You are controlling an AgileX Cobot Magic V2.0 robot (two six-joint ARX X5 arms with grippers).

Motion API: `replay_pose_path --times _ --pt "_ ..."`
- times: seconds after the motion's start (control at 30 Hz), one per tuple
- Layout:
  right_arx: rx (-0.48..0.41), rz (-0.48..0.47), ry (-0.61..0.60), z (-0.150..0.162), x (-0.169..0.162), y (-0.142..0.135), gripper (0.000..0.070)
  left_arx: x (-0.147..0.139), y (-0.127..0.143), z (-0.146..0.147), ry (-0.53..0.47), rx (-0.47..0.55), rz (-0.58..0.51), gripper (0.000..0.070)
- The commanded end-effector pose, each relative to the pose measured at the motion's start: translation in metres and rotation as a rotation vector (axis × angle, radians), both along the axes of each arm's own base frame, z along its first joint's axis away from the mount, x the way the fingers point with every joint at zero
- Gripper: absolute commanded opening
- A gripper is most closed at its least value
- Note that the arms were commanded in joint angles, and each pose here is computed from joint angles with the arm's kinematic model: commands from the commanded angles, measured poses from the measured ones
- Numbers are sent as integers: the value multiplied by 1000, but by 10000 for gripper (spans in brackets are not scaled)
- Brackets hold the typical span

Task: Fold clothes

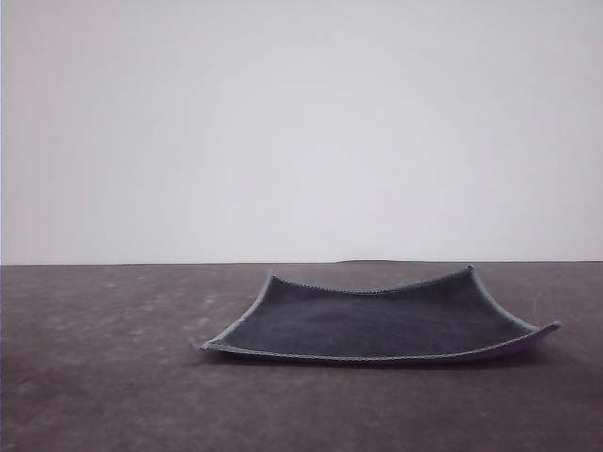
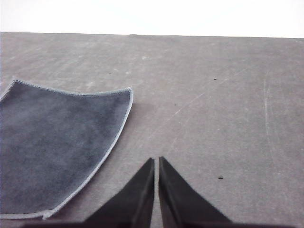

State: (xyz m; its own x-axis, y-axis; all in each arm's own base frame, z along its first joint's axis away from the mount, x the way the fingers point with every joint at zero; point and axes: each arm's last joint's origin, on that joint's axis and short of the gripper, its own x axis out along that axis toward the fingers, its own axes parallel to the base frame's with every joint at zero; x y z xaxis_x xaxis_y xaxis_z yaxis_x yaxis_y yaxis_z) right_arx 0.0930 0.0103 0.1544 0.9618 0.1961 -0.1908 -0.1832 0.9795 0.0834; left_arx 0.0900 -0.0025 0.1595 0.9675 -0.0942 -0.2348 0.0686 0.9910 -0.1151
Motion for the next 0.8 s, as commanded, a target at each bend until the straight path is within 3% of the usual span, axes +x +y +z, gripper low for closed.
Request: replay_pose_path --times 0.0,0.4,0.77 --pt "11 0 -4 -2 1 0 12 1 0 -7 26 5 5 16" --pt "9 1 -68 4 2 0 12 1 0 -7 25 3 5 16" --pt "29 -41 -21 2 1 -1 12 1 0 -4 18 -108 20 16"
